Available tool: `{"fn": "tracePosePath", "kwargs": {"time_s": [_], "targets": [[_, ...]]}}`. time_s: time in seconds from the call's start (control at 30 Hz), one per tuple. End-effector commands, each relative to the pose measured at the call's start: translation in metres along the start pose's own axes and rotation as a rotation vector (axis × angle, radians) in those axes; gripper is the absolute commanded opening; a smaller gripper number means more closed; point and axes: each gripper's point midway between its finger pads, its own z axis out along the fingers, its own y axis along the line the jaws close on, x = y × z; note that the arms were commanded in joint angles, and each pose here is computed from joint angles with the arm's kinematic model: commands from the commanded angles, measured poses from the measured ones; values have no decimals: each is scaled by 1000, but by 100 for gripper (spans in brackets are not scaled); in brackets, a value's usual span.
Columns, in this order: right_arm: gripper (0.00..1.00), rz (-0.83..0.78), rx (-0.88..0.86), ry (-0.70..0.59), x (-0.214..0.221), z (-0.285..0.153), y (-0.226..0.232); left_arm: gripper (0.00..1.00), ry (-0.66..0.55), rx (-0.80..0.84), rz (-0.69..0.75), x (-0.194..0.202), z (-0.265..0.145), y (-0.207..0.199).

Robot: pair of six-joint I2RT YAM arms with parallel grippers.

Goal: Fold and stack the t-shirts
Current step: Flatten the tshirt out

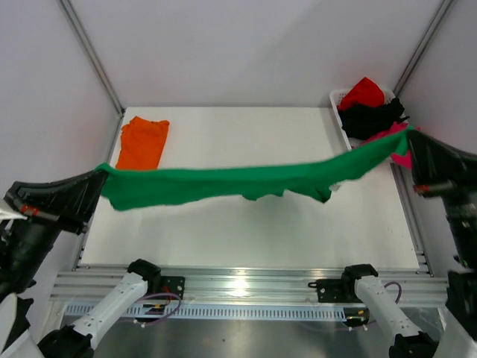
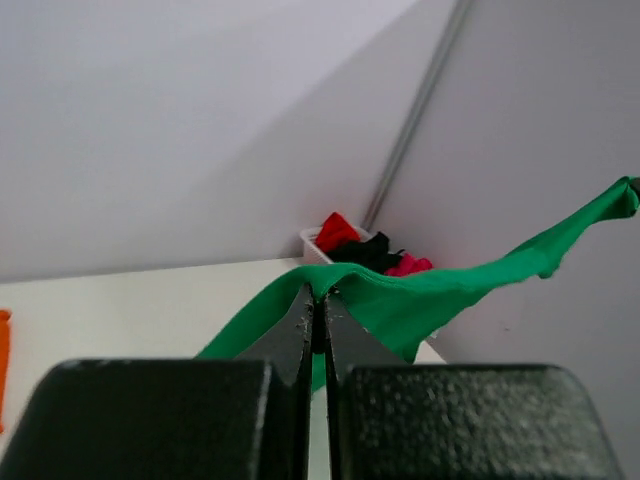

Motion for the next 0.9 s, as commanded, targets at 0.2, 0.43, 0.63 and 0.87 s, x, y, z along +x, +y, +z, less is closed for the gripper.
{"fn": "tracePosePath", "kwargs": {"time_s": [0.2, 0.43, 0.63, 0.87], "targets": [[0, 47, -107, -108, -47, -39, 44, 1, 173, 12, -31, 41, 30, 4], [0, 56, -1, -35, -15, 14, 6, 1, 265, -304, 20, 65, 76, 69], [0, 82, 124, 128, 61, 72, -53, 1, 422, -568, 99, 114, 110, 131], [0, 74, 266, 287, 146, 112, -120, 1, 702, -730, 216, 218, 162, 198]]}}
